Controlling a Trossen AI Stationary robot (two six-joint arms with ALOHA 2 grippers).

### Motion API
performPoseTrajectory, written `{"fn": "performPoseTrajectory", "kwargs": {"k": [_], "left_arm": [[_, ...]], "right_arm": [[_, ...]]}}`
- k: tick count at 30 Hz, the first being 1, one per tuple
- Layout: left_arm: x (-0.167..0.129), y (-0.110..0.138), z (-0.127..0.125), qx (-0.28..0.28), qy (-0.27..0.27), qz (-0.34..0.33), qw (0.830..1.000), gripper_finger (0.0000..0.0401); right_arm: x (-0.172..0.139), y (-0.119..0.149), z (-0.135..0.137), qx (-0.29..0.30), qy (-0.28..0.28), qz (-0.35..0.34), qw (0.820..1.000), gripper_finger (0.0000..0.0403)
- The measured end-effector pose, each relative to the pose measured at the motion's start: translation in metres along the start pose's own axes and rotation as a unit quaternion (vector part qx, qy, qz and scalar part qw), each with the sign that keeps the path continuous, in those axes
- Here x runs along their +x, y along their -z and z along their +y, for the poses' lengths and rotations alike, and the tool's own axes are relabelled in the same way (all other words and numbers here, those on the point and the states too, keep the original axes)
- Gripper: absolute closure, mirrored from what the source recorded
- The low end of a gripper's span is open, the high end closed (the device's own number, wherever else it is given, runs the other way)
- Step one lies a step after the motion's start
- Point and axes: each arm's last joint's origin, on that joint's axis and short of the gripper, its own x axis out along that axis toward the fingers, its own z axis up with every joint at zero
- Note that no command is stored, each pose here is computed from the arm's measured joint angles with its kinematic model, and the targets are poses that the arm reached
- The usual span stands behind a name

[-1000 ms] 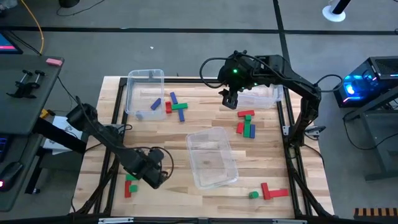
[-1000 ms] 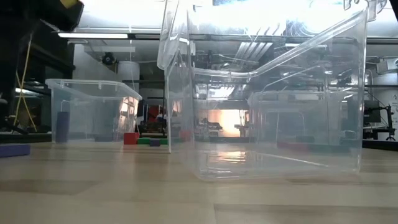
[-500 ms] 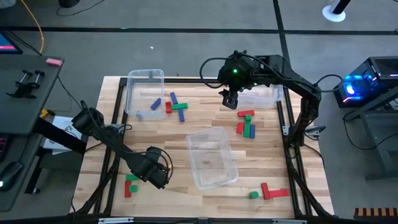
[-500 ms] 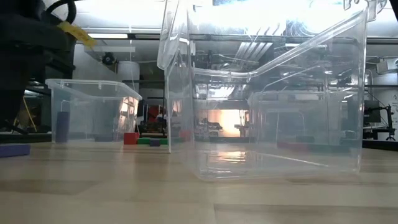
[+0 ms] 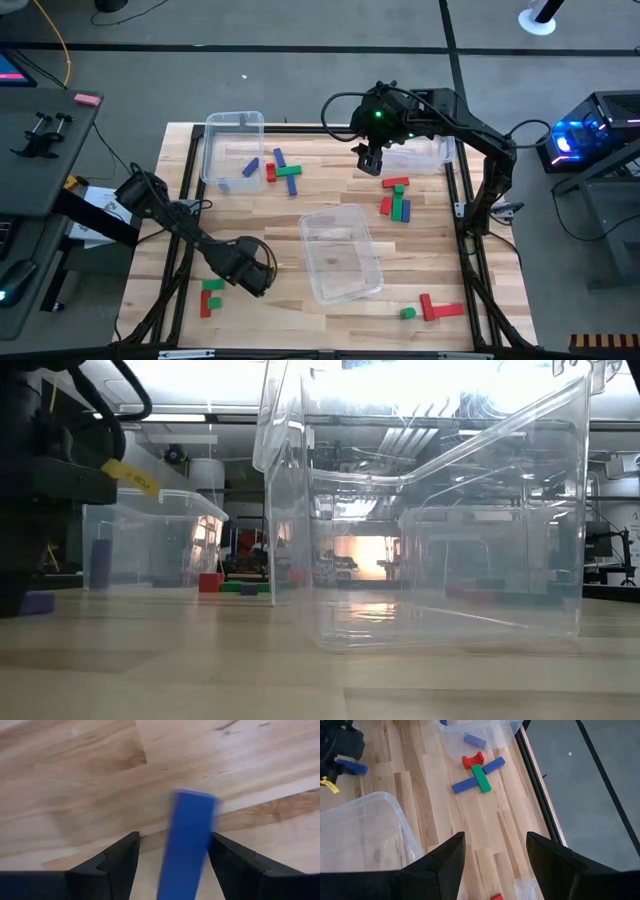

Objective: Sort blocks
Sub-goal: Put the blue block into the top left transparent bin

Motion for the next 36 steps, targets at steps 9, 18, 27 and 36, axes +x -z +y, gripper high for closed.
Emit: {"fn": "performPoseTrajectory", "kwargs": {"k": [9, 18, 27, 36], "left_arm": [[0.008, -0.004, 0.01, 0.051, -0.008, 0.001, 0.999, 0.0208], [-0.054, -0.036, 0.031, 0.06, 0.1, -0.092, 0.989, 0.0357], [-0.188, -0.124, 0.106, 0.015, 0.242, -0.339, 0.909, 0.0357], [-0.183, -0.21, 0.151, 0.067, 0.05, -0.298, 0.951, 0.0357]], "right_arm": [[0.0, 0.0, 0.0, 0.005, 0.0, 0.0, 1.0, 0.0197], [0.0, 0.0, 0.0, 0.013, 0.0, 0.0, 1.0, 0.0197], [0.0, -0.006, 0.0, 0.056, -0.003, -0.033, 0.998, 0.0197], [-0.001, -0.008, 0.004, 0.12, -0.011, -0.041, 0.992, 0.0197]]}}
